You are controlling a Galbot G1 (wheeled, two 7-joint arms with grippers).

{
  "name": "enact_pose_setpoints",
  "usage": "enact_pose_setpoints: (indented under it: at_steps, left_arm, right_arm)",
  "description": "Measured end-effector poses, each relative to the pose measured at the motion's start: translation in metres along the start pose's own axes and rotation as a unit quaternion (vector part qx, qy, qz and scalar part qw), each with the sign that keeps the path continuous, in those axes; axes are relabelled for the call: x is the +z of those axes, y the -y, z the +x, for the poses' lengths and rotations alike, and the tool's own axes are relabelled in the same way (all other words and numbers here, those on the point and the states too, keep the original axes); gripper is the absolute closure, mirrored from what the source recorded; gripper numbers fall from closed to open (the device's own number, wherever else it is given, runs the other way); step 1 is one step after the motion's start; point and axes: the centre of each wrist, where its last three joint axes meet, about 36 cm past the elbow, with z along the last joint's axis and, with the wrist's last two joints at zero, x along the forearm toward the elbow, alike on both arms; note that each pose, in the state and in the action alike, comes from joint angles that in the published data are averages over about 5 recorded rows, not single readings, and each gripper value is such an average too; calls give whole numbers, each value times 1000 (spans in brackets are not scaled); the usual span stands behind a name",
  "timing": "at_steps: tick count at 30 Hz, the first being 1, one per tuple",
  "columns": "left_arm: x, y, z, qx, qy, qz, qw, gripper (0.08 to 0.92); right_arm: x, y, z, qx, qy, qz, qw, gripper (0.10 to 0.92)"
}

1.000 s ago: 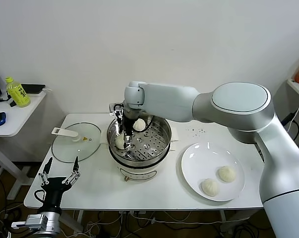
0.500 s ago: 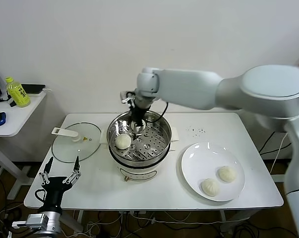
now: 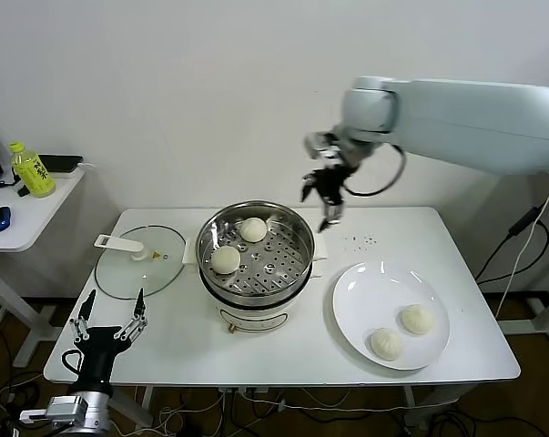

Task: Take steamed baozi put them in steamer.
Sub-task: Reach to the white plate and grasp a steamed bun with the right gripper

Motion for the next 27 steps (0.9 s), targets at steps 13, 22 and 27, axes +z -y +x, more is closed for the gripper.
enact_pose_setpoints:
  at_steps: [13,22,27]
  left_arm:
    - [-2,4,4,3,1,3,1000,177]
    - [-3,7,4,3,2,8,1000,177]
    - [-1,7,4,2,0,9,1000,177]
  right_arm:
    - [89,-89,-41,-39,-25,-35,998,200]
    - [107,-134,-97,-81,-19,-64,994,200]
    - [113,-152,-125,-101,-17,-82,991,200]
